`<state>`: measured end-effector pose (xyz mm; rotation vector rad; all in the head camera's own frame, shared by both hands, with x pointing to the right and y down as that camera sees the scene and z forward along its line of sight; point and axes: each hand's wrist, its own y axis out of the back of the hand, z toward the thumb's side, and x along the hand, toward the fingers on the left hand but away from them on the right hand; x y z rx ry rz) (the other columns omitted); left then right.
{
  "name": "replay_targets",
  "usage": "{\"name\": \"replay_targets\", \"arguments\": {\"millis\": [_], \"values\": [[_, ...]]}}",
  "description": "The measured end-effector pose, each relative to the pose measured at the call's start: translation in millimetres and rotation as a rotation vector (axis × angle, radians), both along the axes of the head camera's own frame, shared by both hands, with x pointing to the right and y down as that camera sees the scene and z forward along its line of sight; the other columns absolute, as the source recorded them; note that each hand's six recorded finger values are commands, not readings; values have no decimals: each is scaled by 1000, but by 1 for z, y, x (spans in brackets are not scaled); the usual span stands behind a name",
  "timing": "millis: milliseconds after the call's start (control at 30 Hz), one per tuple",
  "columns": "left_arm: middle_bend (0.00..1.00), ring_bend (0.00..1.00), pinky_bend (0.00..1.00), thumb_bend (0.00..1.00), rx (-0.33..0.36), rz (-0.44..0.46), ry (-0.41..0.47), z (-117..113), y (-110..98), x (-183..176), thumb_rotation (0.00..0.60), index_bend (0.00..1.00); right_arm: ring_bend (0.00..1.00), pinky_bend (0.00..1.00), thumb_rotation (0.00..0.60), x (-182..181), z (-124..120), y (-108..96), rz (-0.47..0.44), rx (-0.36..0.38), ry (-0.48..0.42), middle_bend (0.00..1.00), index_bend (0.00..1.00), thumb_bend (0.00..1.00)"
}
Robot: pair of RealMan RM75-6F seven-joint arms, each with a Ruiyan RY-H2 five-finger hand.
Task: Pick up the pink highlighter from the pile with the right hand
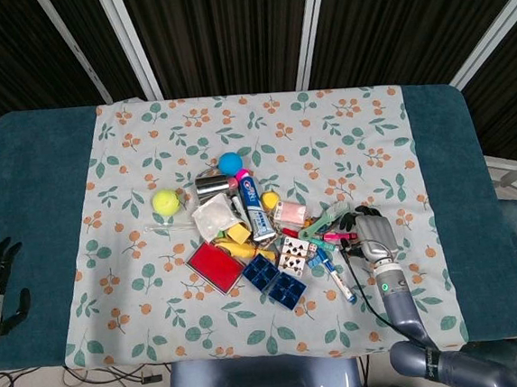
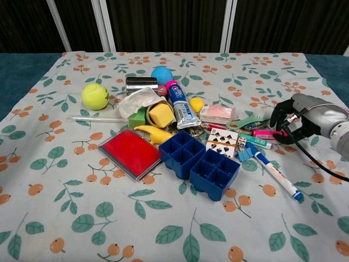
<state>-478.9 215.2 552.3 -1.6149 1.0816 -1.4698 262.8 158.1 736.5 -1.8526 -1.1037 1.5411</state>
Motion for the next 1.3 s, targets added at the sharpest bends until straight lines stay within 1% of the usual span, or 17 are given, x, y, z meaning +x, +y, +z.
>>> {"name": "replay_targets", "arguments": {"millis": [300, 567, 867, 1067, 1300], "values": [[0, 55, 89, 519, -2, -3, -1, 0, 0, -1, 600, 0, 232, 224, 600, -1, 3, 0, -24, -19, 22, 494, 499, 460], [0, 54, 97, 519, -3, -4, 0, 0, 0, -1, 600, 0, 232, 224, 600, 0, 0, -1, -42, -19, 29, 500, 499, 436], [0, 54, 100, 519, -6, -5, -2, 0, 0, -1, 600, 0, 232, 224, 600, 0, 0, 3, -101, -48, 68, 500, 499, 390], [0, 54, 101, 519, -6, -8, -2, 0, 0, -2, 600, 0, 234, 224, 600, 0, 2, 3, -109, -61, 84, 510, 500, 376], [0, 55, 106, 519, -3, -10, 0, -1, -1, -2, 600, 0, 298, 224, 600, -1, 5, 4, -90, -65, 77, 580, 570, 379]]}}
